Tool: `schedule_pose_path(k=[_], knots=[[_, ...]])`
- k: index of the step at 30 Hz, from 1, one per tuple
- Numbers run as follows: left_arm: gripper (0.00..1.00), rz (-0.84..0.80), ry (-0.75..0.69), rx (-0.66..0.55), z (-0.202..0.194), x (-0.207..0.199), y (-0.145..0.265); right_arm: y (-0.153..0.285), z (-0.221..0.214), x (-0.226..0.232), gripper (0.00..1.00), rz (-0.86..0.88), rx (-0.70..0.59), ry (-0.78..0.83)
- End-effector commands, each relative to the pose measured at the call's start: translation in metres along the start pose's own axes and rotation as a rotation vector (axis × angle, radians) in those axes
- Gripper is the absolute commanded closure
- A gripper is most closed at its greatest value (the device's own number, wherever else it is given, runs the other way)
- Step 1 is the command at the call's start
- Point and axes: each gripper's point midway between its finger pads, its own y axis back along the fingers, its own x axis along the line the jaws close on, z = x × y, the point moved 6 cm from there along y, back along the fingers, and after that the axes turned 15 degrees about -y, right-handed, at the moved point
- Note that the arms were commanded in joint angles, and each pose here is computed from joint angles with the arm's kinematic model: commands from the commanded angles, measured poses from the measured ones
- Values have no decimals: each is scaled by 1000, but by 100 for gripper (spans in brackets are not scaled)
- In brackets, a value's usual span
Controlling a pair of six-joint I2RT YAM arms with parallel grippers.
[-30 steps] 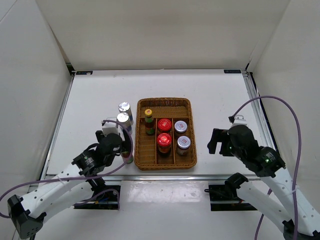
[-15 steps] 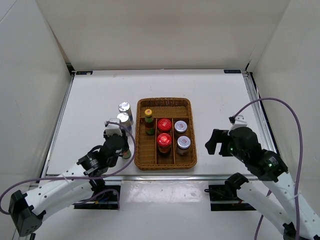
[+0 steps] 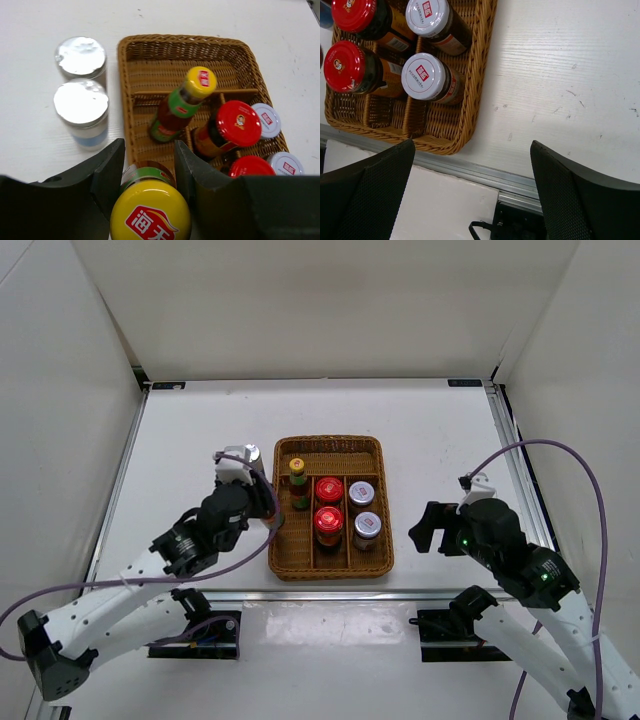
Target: Organize the condiment bottles
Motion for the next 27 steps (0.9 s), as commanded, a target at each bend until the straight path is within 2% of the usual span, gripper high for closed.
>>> schedule_pose_path(k=[1,2,11,13,16,18,19,23,25,26,27], knots=[[89,-112,59,-124,38,-26,-4,-1,4,6,1,40,-17,10],[89,-117,78,-153,42,-30,-8,-1,4,6,1,40,-17,10],[89,-162,-27,-107,4,-75,-42,-2,3,9,1,52,-5,25],[88,-146,-41,-94,-5,-78,-47,-2,2,9,1,60,2,25],[81,-142,-88,-78,-20,-81,-49,-2,3,11,1,66,-4,24],[75,-143,-83,-85,-21,-81,-49,-2,3,11,1,66,-4,24],[62,-154,-99,-82,-26,-83,-48,-2,2,12,1,73,1,30],[38,-134,-129,-52,-34,-81,-48,-2,2,12,1,80,7,30],[34,-143,-131,-49,-27,-83,-46,-2,2,12,1,80,7,30],[27,-138,-152,-24,-33,-81,-46,-2,2,12,1,80,7,30],[25,-139,-150,-26,-28,-82,-45,-1,1,13,1,86,12,36]])
